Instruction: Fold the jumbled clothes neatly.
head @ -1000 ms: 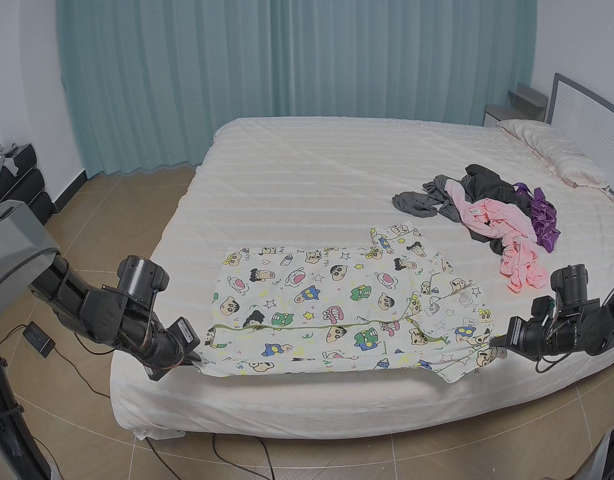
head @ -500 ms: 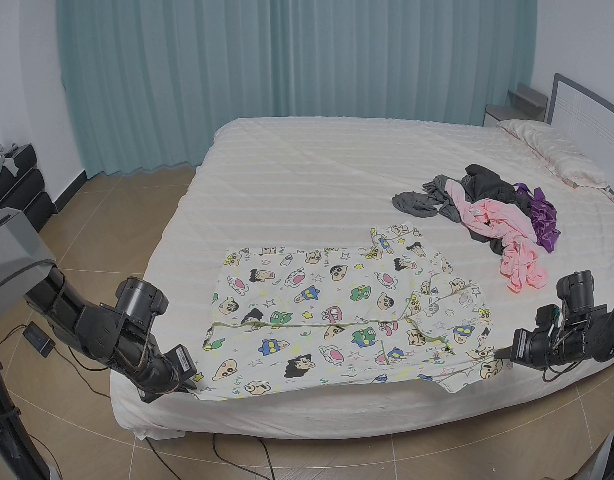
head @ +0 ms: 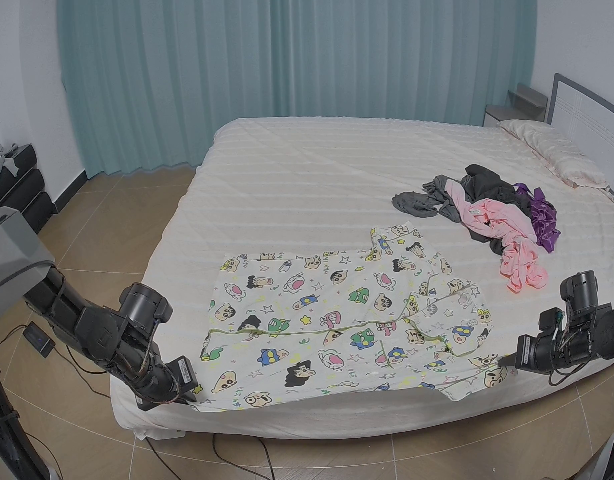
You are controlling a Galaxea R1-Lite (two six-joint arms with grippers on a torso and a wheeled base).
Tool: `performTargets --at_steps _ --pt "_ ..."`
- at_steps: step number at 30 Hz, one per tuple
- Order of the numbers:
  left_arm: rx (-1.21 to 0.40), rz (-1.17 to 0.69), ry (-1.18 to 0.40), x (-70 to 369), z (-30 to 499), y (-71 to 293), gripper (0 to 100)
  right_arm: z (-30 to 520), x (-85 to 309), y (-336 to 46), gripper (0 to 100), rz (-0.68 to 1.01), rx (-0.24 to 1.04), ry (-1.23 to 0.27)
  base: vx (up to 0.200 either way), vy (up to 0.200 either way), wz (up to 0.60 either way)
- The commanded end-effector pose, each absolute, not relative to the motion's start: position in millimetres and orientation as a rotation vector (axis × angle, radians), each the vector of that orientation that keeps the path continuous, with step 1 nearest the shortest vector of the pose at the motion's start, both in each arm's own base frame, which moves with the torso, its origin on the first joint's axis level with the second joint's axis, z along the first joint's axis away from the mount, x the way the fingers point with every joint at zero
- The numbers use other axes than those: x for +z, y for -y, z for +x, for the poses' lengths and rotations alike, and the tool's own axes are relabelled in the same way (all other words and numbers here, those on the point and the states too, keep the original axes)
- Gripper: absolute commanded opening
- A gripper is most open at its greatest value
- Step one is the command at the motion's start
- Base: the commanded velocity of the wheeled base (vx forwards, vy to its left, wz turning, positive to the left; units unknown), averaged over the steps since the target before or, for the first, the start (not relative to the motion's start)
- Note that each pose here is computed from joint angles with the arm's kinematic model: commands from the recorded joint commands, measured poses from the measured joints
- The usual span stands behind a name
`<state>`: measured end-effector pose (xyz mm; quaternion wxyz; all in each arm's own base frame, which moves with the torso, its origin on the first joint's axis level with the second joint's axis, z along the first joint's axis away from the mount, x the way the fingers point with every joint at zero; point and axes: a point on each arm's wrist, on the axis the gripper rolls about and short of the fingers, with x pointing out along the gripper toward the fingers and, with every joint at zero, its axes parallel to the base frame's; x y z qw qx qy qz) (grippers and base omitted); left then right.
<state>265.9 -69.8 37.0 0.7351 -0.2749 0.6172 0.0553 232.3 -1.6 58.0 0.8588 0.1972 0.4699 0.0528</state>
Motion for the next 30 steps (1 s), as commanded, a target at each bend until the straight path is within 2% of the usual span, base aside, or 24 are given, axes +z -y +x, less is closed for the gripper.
performTargets --at_steps 1,18,30 --pt "0.115 -0.607 -1.338 40 271 71 0 236 61 2 0 0.412 0.116 -0.970 0.000 0.000 0.00" --pt "0.089 -0.672 -1.178 47 350 82 0 304 51 3 0 0.489 0.086 -0.929 0.000 0.000 0.00" --pt "0.151 -0.714 -1.139 36 403 87 0 339 40 -2 0 0.536 0.074 -0.916 0.000 0.000 0.00"
